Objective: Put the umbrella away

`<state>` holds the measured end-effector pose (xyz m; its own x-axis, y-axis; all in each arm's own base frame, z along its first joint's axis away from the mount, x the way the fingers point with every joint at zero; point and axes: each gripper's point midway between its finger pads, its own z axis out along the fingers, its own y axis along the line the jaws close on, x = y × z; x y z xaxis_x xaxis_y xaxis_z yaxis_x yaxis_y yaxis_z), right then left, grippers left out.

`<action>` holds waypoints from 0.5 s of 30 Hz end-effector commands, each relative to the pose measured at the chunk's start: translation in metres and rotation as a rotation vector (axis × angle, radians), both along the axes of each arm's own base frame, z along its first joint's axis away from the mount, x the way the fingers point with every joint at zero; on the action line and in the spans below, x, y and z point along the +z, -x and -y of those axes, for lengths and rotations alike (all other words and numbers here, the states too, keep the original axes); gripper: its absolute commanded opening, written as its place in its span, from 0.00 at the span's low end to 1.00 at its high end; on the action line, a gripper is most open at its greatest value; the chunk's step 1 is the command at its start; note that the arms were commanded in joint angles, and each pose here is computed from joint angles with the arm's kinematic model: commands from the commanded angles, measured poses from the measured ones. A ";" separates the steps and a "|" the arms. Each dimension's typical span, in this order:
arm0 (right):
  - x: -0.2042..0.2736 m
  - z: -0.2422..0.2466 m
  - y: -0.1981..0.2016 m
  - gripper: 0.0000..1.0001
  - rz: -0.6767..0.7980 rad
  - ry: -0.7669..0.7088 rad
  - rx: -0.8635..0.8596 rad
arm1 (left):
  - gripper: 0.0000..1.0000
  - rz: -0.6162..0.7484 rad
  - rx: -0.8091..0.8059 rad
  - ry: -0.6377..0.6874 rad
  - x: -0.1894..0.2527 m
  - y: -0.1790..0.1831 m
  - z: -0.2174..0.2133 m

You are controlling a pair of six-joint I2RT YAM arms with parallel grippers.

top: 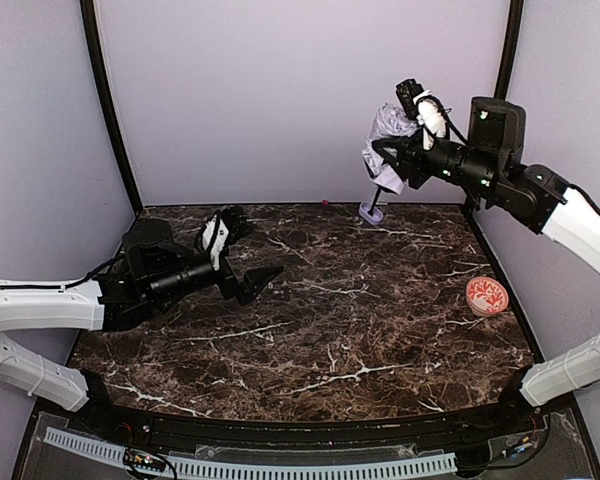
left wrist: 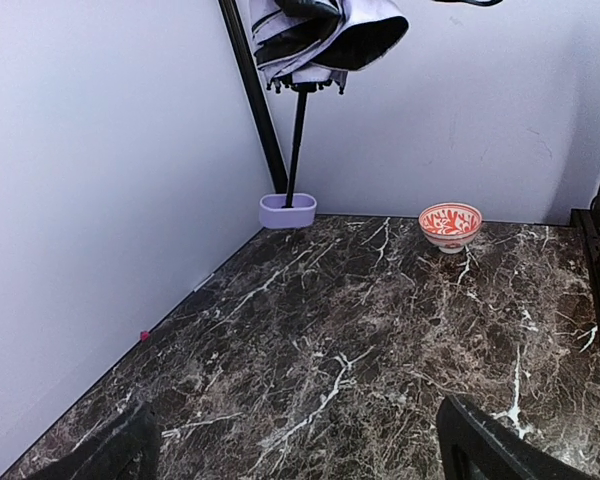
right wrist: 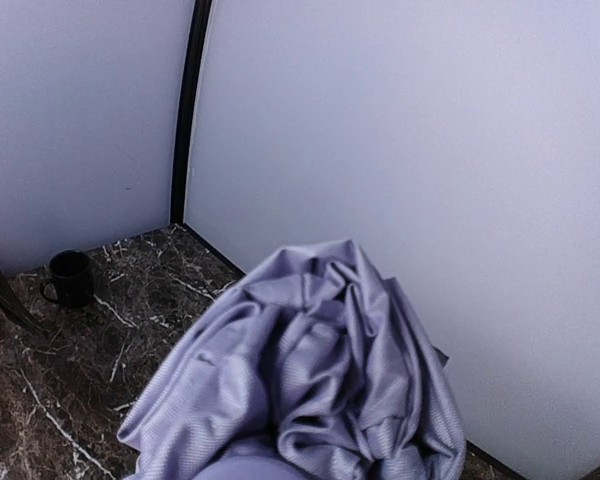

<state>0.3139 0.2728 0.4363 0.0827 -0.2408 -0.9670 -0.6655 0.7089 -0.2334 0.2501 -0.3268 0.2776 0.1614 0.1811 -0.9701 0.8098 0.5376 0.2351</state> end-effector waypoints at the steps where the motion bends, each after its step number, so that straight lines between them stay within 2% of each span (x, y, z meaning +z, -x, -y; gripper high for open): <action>1: -0.074 -0.013 -0.020 0.26 -0.124 0.021 0.011 | 0.99 -0.005 0.021 0.005 0.004 -0.003 -0.005; 5: -0.205 -0.036 -0.011 0.23 -0.324 0.025 0.125 | 0.99 -0.023 0.024 -0.006 -0.002 -0.005 -0.005; 8: -0.284 -0.041 0.003 0.22 -0.437 -0.005 0.171 | 0.99 -0.028 0.028 -0.008 -0.003 -0.007 -0.006; 11: -0.344 -0.034 0.003 0.21 -0.499 0.049 0.122 | 0.99 -0.027 0.024 -0.003 -0.002 -0.008 -0.007; 15: -0.369 -0.034 0.009 0.21 -0.511 0.097 0.140 | 0.99 -0.028 0.025 0.002 0.000 -0.008 -0.008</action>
